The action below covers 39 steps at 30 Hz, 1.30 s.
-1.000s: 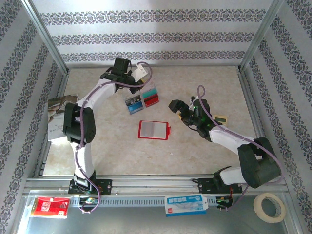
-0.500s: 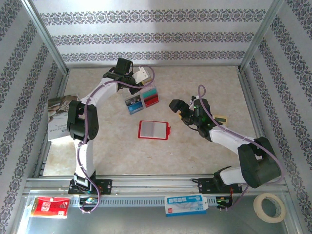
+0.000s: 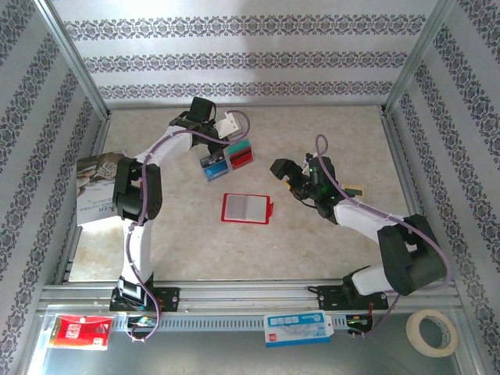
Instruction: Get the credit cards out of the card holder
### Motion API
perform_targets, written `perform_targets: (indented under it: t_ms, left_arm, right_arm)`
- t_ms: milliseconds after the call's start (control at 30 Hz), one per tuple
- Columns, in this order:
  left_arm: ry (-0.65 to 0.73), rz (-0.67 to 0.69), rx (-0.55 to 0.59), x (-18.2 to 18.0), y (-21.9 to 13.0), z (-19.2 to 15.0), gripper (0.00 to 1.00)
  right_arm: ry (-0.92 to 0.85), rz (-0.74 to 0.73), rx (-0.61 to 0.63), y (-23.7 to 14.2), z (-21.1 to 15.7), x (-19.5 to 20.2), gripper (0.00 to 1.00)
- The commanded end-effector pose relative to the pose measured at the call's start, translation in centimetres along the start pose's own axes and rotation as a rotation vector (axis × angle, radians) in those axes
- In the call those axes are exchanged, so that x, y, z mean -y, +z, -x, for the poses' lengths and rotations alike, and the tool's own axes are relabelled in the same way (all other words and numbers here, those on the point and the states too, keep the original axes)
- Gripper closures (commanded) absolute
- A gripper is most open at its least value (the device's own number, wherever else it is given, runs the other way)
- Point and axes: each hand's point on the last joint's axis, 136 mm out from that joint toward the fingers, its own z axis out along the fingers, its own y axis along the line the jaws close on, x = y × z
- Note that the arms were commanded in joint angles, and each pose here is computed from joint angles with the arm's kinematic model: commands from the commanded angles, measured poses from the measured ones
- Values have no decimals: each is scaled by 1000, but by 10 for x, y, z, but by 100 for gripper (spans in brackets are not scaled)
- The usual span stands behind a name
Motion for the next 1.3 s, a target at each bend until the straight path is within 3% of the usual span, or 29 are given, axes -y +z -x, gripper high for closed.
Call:
perform_targets:
  t_ms: [0, 267, 633, 900, 1133, 1267]
  left_arm:
    - [22, 53, 17, -18, -4, 6, 96]
    - [22, 72, 30, -18, -13, 10, 84]
    - [-42, 95, 157, -21, -48, 42, 80]
    - [-326, 180, 398, -31, -99, 78, 62]
    - [-726, 317, 391, -28, -124, 33, 35]
    - [-913, 354, 366, -13, -136, -4, 25]
  right_arm:
    - [3, 39, 9, 2, 9, -13, 5]
    - [17, 40, -4, 6, 7, -10, 6]
    - [11, 40, -12, 7, 5, -10, 7]
    - [-55, -10, -58, 12, -10, -11, 9]
    - [-247, -146, -105, 10, -33, -19, 10]
    - [-363, -192, -145, 18, -56, -29, 10]
